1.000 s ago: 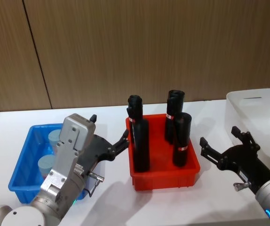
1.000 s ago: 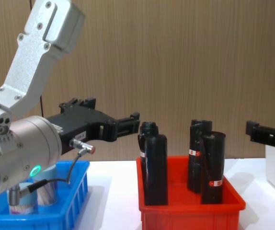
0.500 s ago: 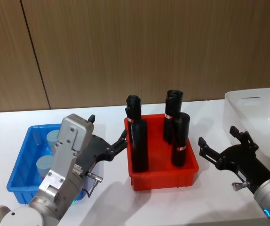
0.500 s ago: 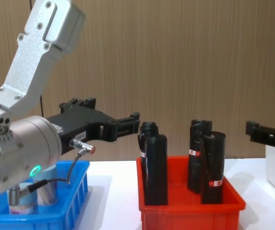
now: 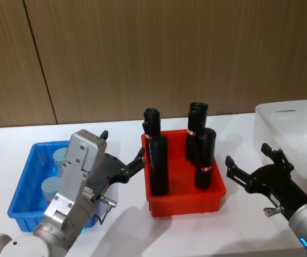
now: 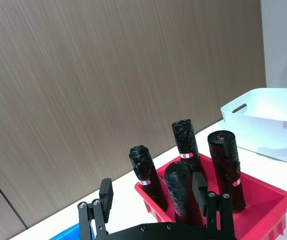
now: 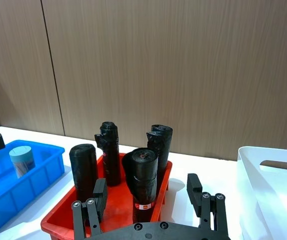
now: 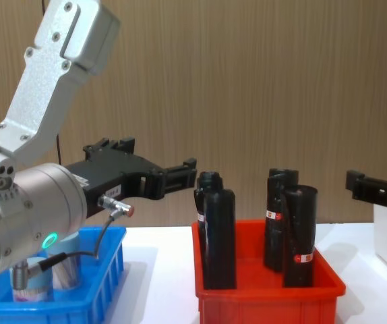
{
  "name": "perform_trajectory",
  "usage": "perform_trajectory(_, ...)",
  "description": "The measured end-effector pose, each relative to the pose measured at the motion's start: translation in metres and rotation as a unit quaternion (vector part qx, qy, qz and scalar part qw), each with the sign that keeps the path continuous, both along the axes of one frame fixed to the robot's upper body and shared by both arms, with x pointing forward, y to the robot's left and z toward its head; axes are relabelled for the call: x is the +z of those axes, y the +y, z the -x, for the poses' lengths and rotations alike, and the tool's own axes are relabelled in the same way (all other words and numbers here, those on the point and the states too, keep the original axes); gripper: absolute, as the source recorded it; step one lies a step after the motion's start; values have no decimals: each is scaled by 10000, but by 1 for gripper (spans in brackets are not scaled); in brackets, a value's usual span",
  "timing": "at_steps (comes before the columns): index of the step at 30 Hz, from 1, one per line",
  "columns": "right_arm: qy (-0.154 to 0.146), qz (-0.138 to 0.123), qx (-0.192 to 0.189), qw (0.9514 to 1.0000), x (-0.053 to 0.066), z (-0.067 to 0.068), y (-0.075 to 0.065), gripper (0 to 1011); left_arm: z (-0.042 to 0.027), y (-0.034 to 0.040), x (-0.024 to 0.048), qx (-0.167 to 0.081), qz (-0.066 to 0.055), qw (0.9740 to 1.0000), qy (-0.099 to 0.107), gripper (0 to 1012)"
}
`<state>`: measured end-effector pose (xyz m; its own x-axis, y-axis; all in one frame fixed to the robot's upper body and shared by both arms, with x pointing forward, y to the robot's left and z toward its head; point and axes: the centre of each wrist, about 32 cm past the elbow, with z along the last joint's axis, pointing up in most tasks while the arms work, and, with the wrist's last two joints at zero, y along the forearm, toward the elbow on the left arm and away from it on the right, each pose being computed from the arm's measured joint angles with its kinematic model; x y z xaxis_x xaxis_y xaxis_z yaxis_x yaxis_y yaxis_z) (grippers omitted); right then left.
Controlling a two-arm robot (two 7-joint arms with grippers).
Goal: Pick the cotton swabs from the blue box and place them into the white box.
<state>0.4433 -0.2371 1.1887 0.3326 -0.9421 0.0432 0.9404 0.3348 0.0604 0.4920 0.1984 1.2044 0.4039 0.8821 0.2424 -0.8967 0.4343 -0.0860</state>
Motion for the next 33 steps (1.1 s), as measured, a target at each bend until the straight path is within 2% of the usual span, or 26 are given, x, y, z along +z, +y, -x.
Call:
perform_trajectory(11,0,0,0,10000,0,0,0,1001,-10,-8,-1,7,27,10000,29,1004)
perform_trajectory(19,0,0,0,10000,0,0,0,1001,-74,12,-12,144,165,9993,293,1004)
perform_trajectory(28,0,0,0,10000,0,0,0,1001,-162,141,-39,489,271,9961,678,1004)
perform_trajectory(30,0,0,0,10000,0,0,0,1001,-197,213,-46,628,299,9943,807,1004)
perform_trajectory(33,-1,0,0,10000,0,0,0,1001,-223,274,-52,737,315,9927,902,1004)
